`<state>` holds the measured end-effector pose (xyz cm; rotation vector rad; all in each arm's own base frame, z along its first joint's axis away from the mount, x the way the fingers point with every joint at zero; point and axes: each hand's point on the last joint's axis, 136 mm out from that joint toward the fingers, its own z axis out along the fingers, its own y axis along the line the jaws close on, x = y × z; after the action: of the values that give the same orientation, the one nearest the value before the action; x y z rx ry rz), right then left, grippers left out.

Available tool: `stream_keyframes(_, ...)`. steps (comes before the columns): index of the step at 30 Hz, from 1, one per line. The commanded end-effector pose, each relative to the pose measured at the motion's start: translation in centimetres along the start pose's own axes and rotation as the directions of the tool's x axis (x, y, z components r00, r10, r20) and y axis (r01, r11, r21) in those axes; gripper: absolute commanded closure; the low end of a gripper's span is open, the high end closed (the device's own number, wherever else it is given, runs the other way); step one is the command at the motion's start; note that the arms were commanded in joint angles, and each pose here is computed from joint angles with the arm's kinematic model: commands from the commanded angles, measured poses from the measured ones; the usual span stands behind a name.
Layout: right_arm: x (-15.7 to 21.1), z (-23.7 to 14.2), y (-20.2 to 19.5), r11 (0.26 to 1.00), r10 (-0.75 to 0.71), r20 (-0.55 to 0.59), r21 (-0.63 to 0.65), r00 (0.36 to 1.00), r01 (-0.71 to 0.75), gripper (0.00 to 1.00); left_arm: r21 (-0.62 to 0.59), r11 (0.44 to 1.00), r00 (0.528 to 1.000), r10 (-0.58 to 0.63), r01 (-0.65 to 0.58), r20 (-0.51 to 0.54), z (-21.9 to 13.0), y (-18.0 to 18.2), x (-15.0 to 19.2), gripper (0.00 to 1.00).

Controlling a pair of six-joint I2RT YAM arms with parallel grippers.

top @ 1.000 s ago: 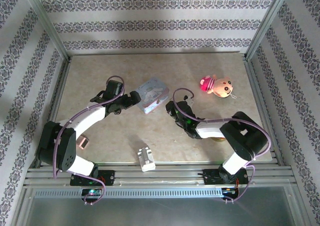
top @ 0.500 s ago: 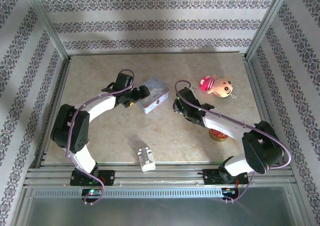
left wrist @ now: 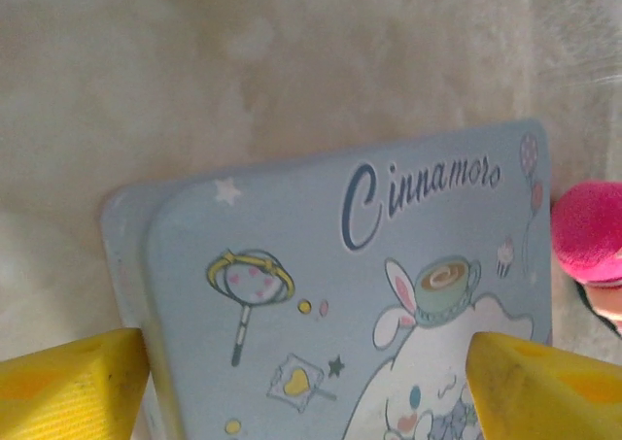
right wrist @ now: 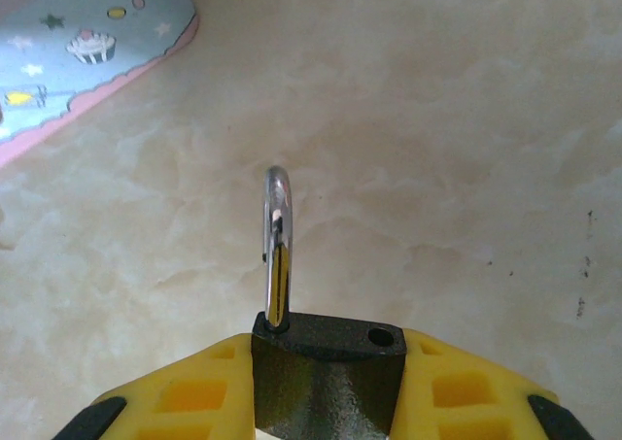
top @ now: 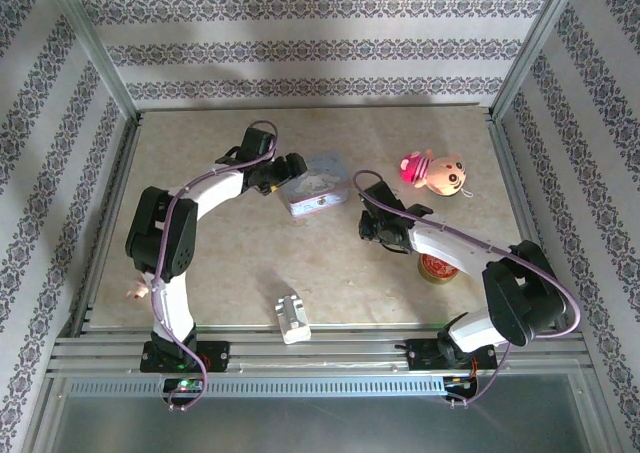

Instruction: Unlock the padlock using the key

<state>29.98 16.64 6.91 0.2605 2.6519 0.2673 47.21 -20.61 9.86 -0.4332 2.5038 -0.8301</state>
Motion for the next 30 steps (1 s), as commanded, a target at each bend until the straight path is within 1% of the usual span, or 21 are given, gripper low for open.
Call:
stream_keyframes(1,0.8,0.6,-0.5,0.999,-0.026,-0.053,0.018,0.998,0.027,0.98,0.109,0.994,0.999,-0.001,-0.003,0.038,0.8,-1.6,-2.6,0.18)
stream_keyframes(3,1.0,0.7,-0.5,0.999,-0.032,-0.061,0.021,0.998,0.033,0.98,0.149,0.989,0.999,-0.016,0.01,0.041,1.7,-2.0,-3.3,0.19)
stream_keyframes(7,1.1,0.7,-0.6,0.999,-0.042,-0.068,0.027,0.997,0.044,0.98,0.18,0.983,0.999,-0.03,0.024,0.029,2.9,-2.4,-4.1,0.2)
stream_keyframes(15,1.3,0.7,-1.3,0.994,-0.075,-0.097,0.071,0.992,0.082,0.98,0.261,0.965,0.999,-0.036,0.029,0.024,4.2,-4.0,-5.3,0.2)
stream_keyframes(17,1.5,0.9,-1.4,0.992,-0.083,-0.11,0.082,0.99,0.092,0.98,0.264,0.964,0.999,-0.041,0.033,0.023,4.2,-4.0,-5.2,0.19)
stream_keyframes(22,1.7,1.2,-1.8,0.988,-0.094,-0.137,0.11,0.986,0.109,0.98,0.227,0.972,0.995,-0.072,0.054,0.071,2.4,-2.5,-5.7,0.17)
stream_keyframes(28,1.9,2.2,-1.7,0.985,-0.103,-0.173,0.119,0.98,0.124,0.96,0.175,0.979,0.98,-0.131,0.104,0.148,-1.8,1.0,-5.9,0.11)
stream_keyframes(30,2.1,2.6,-1.8,0.983,-0.103,-0.19,0.132,0.976,0.13,0.96,0.163,0.978,0.973,-0.158,0.13,0.171,-3.2,2.5,-5.7,0.08)
